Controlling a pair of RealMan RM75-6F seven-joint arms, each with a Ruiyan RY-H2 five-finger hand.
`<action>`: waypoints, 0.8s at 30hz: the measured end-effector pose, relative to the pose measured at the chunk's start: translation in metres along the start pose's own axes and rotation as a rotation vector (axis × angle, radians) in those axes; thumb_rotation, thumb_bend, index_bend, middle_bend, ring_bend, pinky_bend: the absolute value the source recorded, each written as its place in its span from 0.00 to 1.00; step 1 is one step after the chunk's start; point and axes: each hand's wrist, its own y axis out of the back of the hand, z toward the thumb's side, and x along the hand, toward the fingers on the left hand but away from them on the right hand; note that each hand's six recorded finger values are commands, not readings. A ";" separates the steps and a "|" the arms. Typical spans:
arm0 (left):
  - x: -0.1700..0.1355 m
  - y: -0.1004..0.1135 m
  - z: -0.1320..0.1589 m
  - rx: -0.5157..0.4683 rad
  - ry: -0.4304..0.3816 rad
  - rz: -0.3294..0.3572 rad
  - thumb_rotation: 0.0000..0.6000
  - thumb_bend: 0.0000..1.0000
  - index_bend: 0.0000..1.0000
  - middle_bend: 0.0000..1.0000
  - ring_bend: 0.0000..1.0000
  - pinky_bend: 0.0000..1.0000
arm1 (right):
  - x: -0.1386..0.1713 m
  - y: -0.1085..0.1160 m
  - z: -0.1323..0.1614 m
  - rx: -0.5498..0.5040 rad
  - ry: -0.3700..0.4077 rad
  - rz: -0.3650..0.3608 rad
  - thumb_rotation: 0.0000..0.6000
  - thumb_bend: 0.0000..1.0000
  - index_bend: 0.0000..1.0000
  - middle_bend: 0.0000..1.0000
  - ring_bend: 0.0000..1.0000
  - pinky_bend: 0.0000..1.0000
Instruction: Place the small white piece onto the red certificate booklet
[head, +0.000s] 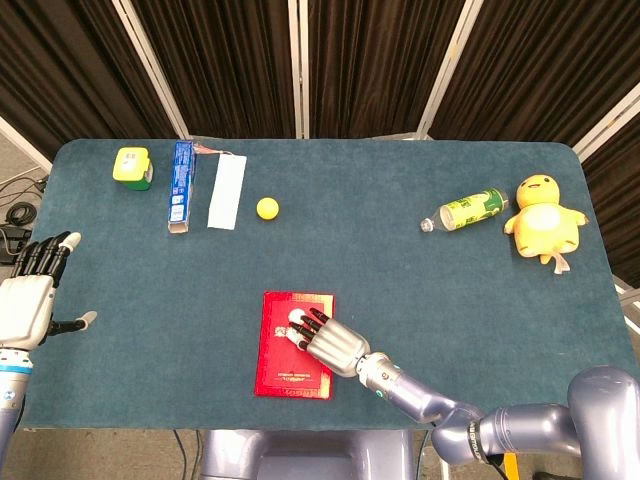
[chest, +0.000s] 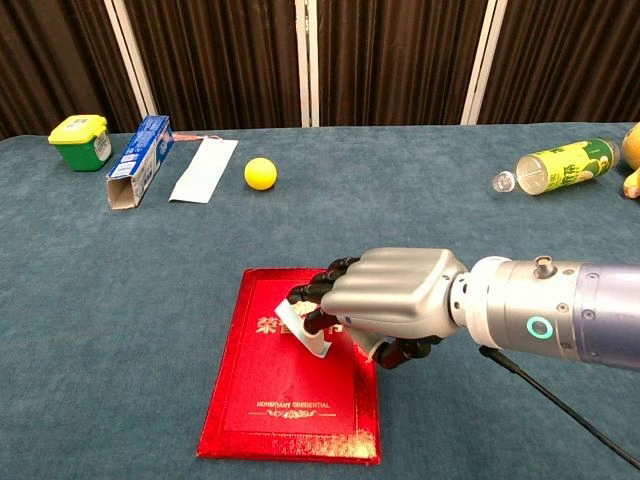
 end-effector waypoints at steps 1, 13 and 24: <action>0.000 0.000 0.000 0.000 0.000 0.000 1.00 0.00 0.00 0.00 0.00 0.00 | 0.000 -0.001 0.000 0.002 -0.001 0.001 1.00 0.98 0.33 0.00 0.00 0.00; -0.001 0.000 0.002 -0.003 -0.006 -0.004 1.00 0.00 0.00 0.00 0.00 0.00 | 0.005 -0.003 -0.005 0.014 -0.011 0.001 1.00 0.98 0.33 0.00 0.00 0.00; -0.002 0.000 0.004 -0.004 -0.019 -0.005 1.00 0.00 0.00 0.00 0.00 0.00 | 0.010 -0.004 -0.009 0.040 -0.020 -0.001 1.00 0.98 0.36 0.00 0.00 0.00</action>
